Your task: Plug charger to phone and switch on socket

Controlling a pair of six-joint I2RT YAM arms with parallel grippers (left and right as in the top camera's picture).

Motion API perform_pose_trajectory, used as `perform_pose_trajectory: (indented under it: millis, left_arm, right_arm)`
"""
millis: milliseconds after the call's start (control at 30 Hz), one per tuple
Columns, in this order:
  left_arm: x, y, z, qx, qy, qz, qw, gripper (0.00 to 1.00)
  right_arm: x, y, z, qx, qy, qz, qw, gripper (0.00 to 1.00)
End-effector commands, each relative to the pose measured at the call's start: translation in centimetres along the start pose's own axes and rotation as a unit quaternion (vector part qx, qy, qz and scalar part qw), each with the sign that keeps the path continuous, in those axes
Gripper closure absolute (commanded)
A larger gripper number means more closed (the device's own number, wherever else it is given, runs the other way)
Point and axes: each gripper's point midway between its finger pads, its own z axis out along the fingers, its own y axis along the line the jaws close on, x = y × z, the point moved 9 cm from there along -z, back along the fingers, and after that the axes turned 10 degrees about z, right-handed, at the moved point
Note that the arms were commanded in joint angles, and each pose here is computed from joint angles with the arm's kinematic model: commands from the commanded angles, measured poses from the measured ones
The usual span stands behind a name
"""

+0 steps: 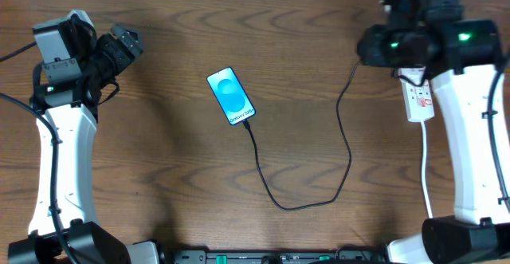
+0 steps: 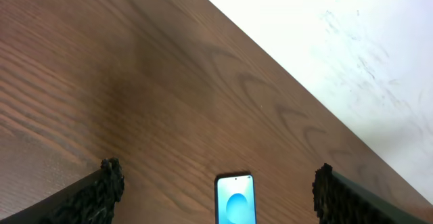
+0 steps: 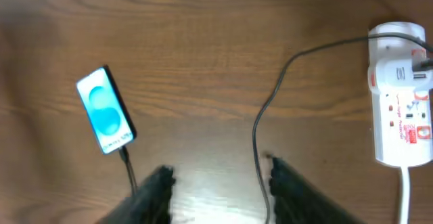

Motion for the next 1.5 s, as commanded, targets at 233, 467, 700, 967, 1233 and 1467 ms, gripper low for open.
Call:
perform_pose_trajectory:
  millis: [233, 467, 700, 967, 1233, 1467]
  left_arm:
    - [-0.29, 0.08, -0.18, -0.006, -0.006, 0.01, 1.0, 0.09]
    - [-0.29, 0.08, -0.18, -0.006, -0.006, 0.01, 1.0, 0.09]
    - [-0.29, 0.08, -0.18, -0.006, -0.006, 0.01, 1.0, 0.09]
    - [-0.29, 0.08, -0.18, -0.006, -0.006, 0.01, 1.0, 0.09]
    - [-0.29, 0.08, -0.18, -0.006, -0.006, 0.01, 1.0, 0.09]
    - [-0.29, 0.08, -0.18, -0.006, -0.006, 0.01, 1.0, 0.09]
  right_arm:
    - [0.89, 1.68, -0.36, 0.013, -0.003, -0.023, 1.0, 0.01]
    - [0.94, 1.69, -0.35, 0.011, -0.001, -0.023, 1.0, 0.01]
    - [0.94, 1.7, -0.35, 0.011, 0.0, -0.023, 1.0, 0.01]
    - [0.94, 1.7, -0.35, 0.011, 0.0, -0.023, 1.0, 0.01]
    - [0.94, 1.7, -0.35, 0.011, 0.0, -0.023, 1.0, 0.01]
    - [0.94, 1.7, -0.35, 0.011, 0.0, -0.023, 1.0, 0.01]
